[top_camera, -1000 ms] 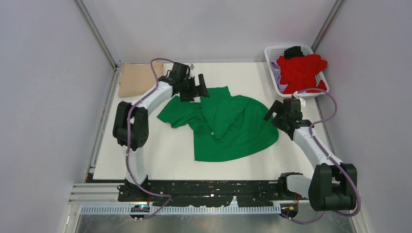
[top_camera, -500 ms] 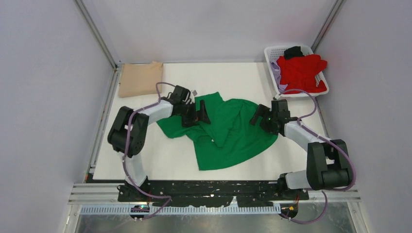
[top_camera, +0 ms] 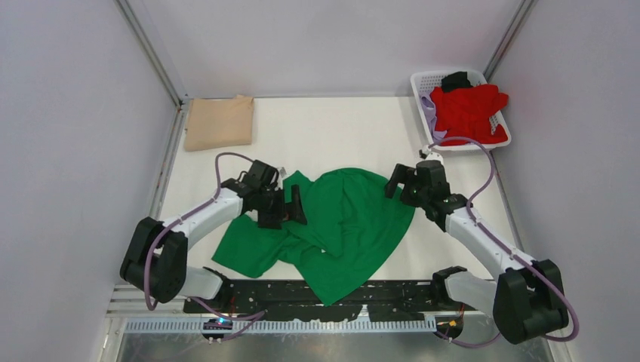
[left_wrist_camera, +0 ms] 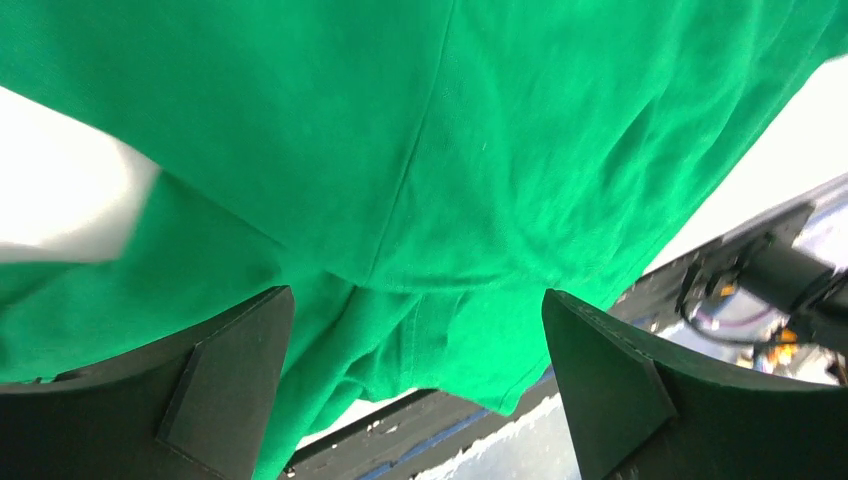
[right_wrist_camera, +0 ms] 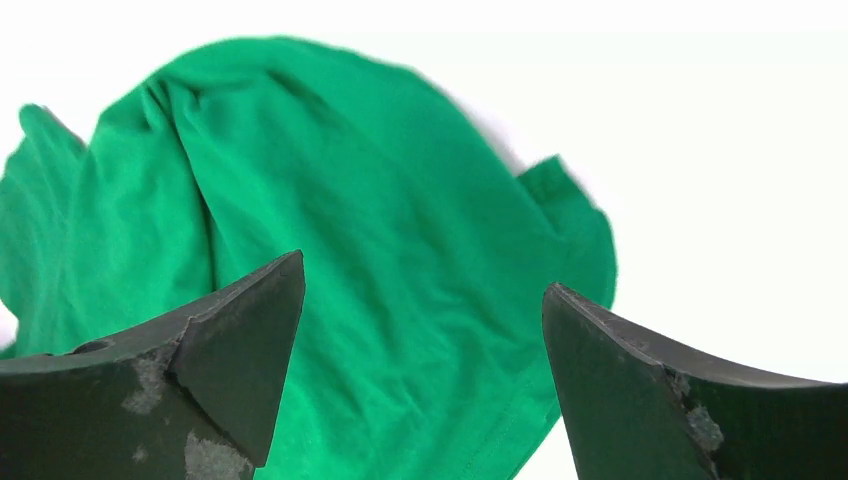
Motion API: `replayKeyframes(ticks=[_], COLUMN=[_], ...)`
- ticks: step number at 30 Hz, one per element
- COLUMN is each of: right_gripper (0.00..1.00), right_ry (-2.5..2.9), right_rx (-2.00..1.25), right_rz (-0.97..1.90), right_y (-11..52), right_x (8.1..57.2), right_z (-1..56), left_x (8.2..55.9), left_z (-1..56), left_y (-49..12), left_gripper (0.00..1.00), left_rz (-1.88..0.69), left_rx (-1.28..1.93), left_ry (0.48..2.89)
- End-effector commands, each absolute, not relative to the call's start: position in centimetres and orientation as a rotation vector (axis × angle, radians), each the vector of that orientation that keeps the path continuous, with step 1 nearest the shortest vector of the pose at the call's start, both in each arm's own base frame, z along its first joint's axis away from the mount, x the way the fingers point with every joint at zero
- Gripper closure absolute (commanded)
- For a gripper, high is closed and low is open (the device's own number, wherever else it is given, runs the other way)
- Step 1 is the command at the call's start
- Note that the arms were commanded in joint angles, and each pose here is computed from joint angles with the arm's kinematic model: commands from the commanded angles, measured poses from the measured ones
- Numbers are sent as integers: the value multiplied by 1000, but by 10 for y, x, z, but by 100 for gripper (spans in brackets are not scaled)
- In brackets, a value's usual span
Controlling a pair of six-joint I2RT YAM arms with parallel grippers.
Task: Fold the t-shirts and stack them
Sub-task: Flatten out the tshirt
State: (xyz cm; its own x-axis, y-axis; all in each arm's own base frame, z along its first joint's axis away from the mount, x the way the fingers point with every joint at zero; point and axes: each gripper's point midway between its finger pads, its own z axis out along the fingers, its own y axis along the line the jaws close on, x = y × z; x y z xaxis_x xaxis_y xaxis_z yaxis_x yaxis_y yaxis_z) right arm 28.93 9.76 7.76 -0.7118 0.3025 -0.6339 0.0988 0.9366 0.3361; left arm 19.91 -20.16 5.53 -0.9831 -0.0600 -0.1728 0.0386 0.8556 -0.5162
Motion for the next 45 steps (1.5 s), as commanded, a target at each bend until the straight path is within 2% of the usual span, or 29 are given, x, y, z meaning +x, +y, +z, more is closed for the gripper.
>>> replayKeyframes(ticks=[1,10,17,25,31,32,33,34,35,39,45], right_gripper=[5,5,5,5,1,1,0,2,3,8,9], right_ry=[2152,2222,2265,2292,2297,2306,2309,2322,2339,2405,2448], right_rx=[377,507,509,495,475,475,474,475,470,468,446], right_rz=[227,204,204,226,284,282,282,281,278,249,145], right_y=[67,42,43,49,57,58,58,58,58,57,41], right_x=[315,326,335,338,339,339,340,340,339,329,301], right_z=[127,106,86,73,67,64,62,59,56,44,40], left_x=[249,291,306,322,328,330,332,336,338,346,357], left_z=[91,66,37,19,6,5,4,5,6,16,51], left_y=[-177,-110,-113,-129,-139,-140,-141,-141,-141,-139,-132], left_gripper=[0,0,4,26,50,59,80,97,100,100,100], left_rz=[-574,-184,-189,-258,-303,-310,-309,-308,-305,-288,-284], left_rx=[-112,-360,-450,-472,-456,-453,-449,-447,-440,-396,-331], left_ry=[2718,2750,2768,2806,2833,2834,2834,2833,2832,2792,2663])
